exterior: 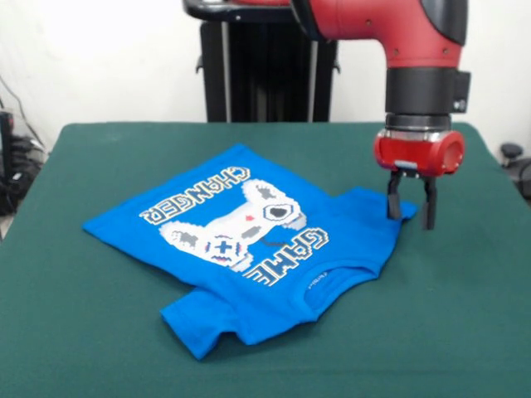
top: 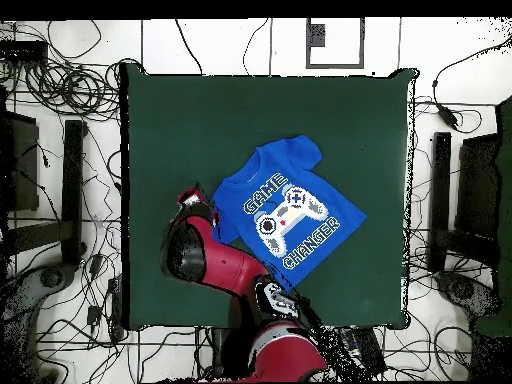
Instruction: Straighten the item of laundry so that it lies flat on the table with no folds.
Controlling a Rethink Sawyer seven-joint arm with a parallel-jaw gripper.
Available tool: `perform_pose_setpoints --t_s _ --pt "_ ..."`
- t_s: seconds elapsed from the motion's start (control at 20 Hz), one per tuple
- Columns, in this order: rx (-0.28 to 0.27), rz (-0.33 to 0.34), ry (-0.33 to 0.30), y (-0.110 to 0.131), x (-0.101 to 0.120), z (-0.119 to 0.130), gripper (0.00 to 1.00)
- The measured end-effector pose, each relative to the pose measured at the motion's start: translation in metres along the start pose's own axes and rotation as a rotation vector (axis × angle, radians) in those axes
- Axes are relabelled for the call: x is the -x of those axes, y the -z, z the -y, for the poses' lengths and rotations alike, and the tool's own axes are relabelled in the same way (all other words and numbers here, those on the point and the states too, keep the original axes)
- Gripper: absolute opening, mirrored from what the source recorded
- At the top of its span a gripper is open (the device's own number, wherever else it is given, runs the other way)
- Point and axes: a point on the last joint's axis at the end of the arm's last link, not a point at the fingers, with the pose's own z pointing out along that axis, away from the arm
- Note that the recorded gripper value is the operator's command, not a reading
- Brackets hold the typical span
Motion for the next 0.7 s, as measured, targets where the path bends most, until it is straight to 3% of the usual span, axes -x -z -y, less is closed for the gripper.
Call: perform_pose_setpoints --t_s 0.35,0.7 --pt "0.0 0.001 0.0 0.0 0.0 0.0 1.0" --pt "-0.039 -0.031 -0.002 -0.015 -0.015 0.019 1.0"
